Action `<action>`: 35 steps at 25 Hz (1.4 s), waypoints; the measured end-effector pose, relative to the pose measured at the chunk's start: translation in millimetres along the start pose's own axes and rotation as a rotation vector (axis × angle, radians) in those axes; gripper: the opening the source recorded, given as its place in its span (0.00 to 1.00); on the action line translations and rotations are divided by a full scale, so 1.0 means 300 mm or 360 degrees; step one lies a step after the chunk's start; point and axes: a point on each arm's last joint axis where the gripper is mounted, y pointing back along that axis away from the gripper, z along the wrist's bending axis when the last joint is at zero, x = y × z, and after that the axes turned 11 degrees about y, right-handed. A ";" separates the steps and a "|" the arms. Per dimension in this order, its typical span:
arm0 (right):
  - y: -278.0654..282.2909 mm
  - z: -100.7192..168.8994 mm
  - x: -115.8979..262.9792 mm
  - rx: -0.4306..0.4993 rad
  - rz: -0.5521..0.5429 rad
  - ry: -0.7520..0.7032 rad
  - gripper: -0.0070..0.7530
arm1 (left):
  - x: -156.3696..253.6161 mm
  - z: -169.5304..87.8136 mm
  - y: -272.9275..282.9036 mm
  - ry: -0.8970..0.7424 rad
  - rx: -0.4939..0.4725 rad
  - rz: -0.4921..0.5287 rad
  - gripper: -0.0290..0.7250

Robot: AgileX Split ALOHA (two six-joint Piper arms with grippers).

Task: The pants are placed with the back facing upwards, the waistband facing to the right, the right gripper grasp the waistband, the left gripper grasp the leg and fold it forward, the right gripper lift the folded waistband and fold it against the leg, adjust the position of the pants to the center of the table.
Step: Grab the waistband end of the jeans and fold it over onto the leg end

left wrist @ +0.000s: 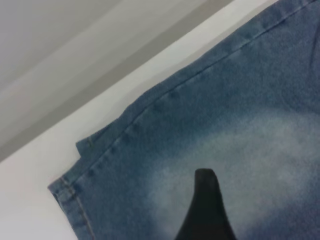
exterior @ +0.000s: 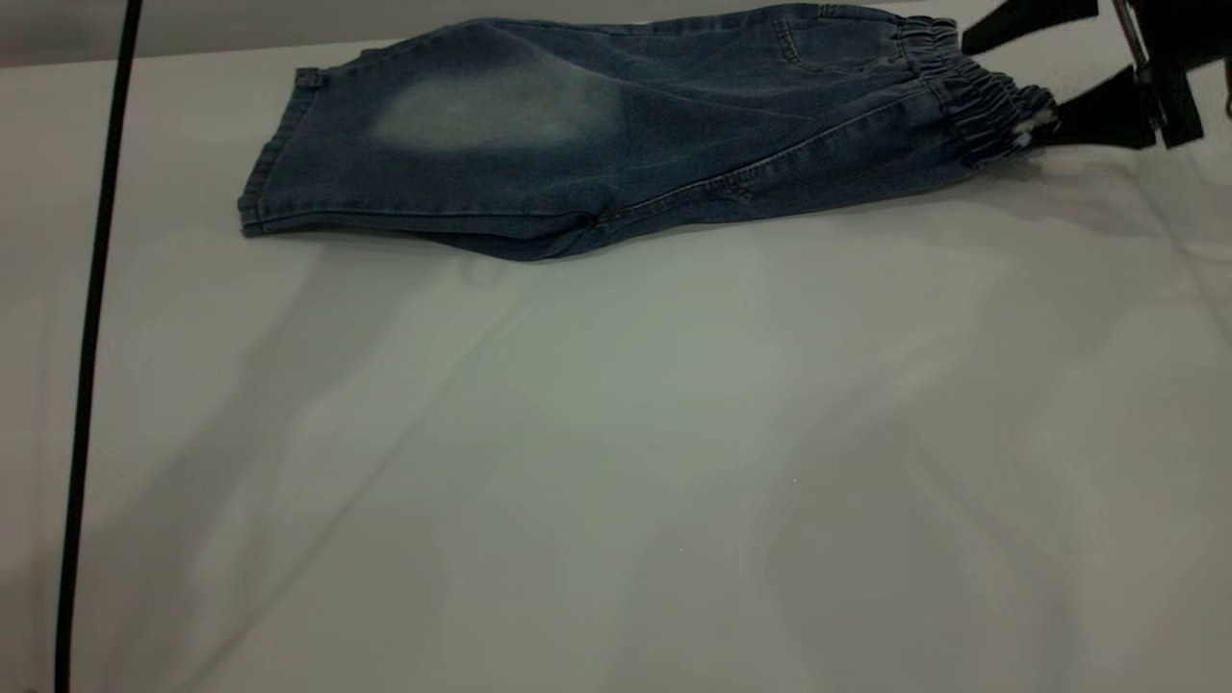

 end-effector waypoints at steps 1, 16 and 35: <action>0.003 -0.013 -0.002 0.0013 -0.0016 -0.0029 0.75 | 0.000 0.000 0.000 -0.0001 -0.0001 0.0002 0.71; 0.015 -0.120 0.003 0.0057 -0.0092 -0.0117 0.75 | -0.016 0.001 0.001 0.0002 -0.0004 -0.0079 0.71; 0.006 -0.135 -0.010 0.0057 -0.0190 -0.0080 0.75 | -0.016 0.001 0.001 0.0003 -0.0003 -0.0082 0.71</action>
